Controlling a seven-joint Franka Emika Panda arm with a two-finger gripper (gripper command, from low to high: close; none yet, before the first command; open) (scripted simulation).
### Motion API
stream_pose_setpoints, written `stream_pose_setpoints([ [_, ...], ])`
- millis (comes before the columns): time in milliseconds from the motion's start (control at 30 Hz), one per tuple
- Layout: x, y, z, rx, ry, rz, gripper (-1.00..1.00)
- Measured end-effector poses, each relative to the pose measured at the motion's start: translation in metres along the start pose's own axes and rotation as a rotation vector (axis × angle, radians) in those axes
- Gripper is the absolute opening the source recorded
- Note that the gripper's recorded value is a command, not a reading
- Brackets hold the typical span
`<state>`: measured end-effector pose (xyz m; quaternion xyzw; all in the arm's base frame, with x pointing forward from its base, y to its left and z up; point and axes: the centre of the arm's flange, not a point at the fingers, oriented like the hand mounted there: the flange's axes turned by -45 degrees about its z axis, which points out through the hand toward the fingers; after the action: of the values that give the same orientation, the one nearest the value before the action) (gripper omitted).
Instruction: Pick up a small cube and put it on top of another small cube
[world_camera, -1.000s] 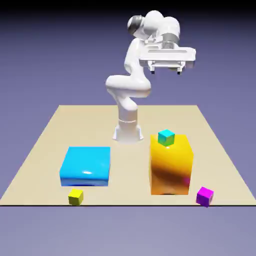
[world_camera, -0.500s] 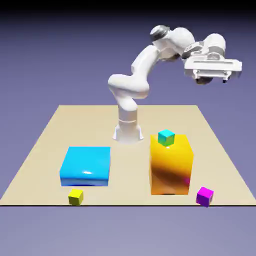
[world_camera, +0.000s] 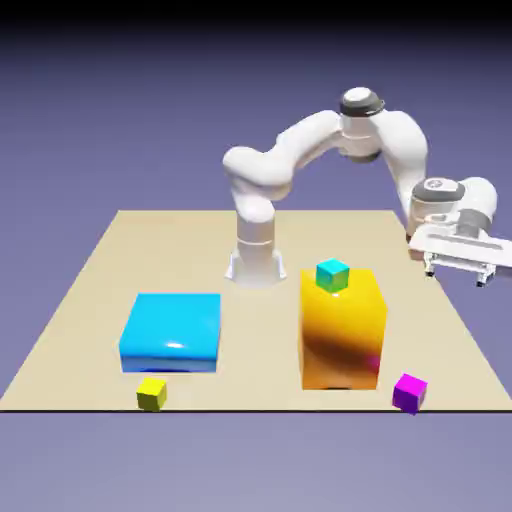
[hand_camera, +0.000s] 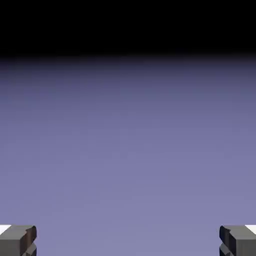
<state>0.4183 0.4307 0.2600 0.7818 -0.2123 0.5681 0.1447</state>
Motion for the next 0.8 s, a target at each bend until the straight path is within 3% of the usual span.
stream_pose_setpoints([
  [233, -0.137, 0.017, 0.057, -0.121, -0.041, 0.028, 0.00],
  [300, -0.147, 0.020, 0.061, -0.131, -0.045, 0.031, 0.00],
  [400, -0.167, 0.026, 0.114, -0.131, -0.044, 0.031, 0.00],
  [433, -0.169, 0.027, 0.117, -0.131, -0.045, 0.031, -1.00],
  [500, -0.169, 0.027, 0.117, -0.131, -0.045, 0.031, -1.00],
  [600, -0.148, 0.020, 0.063, -0.130, -0.044, 0.031, -1.00],
  [800, -0.019, 0.036, 0.002, -0.264, 0.033, 0.141, -1.00],
])
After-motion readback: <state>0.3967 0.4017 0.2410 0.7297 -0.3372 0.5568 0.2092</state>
